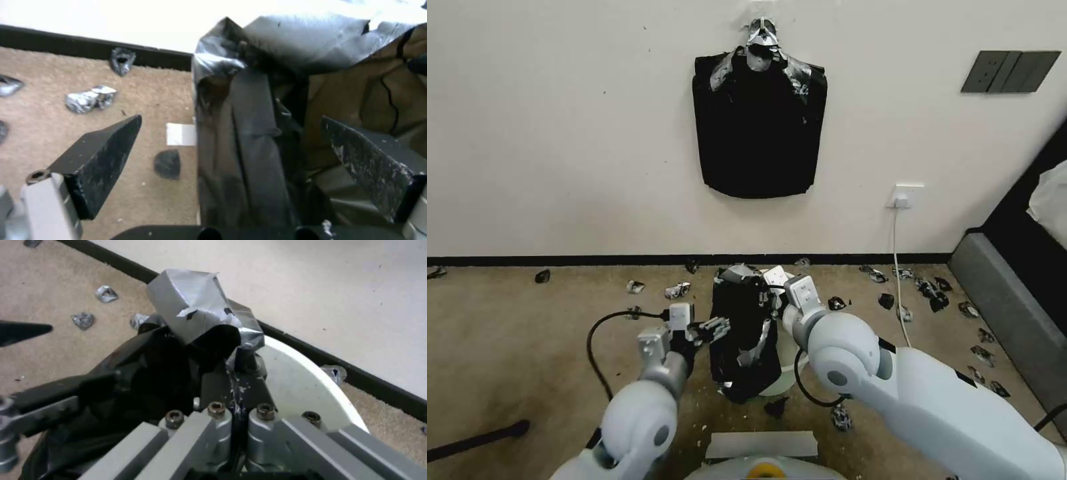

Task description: Place a trash bag onto the trash bin.

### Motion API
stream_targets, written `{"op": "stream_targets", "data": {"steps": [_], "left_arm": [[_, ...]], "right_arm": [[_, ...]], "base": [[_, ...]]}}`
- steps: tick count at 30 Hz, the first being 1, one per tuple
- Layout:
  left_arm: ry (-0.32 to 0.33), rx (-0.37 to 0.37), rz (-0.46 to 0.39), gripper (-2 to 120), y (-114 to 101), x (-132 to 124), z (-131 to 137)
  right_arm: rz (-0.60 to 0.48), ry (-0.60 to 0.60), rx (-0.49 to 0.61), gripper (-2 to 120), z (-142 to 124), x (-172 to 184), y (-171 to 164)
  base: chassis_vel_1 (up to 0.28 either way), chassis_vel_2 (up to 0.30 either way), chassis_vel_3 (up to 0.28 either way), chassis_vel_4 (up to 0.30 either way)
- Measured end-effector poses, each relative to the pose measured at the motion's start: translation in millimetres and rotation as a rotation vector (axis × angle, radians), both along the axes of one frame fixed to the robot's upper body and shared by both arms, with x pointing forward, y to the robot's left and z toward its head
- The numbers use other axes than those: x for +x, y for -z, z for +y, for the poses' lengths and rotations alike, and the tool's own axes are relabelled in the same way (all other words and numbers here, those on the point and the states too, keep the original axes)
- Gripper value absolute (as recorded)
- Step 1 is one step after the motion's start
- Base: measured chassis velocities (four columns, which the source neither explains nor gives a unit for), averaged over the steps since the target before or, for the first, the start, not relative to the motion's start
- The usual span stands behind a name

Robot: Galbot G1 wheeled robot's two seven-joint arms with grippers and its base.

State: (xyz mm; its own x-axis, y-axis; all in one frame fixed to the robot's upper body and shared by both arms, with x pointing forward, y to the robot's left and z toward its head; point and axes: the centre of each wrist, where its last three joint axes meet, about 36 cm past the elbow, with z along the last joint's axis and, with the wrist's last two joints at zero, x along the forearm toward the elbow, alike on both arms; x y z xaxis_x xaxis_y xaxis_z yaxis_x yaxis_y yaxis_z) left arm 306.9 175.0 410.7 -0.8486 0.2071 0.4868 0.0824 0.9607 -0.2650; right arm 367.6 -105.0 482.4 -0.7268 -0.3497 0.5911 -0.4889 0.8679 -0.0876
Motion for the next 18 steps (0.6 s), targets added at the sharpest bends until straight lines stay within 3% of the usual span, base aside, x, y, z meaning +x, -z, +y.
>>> {"op": "stream_targets", "data": {"steps": [6, 11, 18], "left_arm": [[0.014, -0.009, 0.024, 100, 2.7, 9.8, -7.9], [0.018, 0.005, 0.129, 100, 6.6, 29.1, -14.5], [0.014, 0.029, 0.159, 78, 6.2, 40.5, -22.5]], "right_arm": [[-0.002, 0.006, -0.007, 0, -3.3, 0.1, 0.1], [0.006, 0.028, -0.005, 0, -7.7, -0.7, 2.8], [0.011, 0.041, -0.005, 0, -6.6, 0.2, 7.3]], "base": [[0.0, 0.0, 0.0, 0.0], [0.0, 0.0, 0.0, 0.0], [0.0, 0.0, 0.0, 0.0]]}}
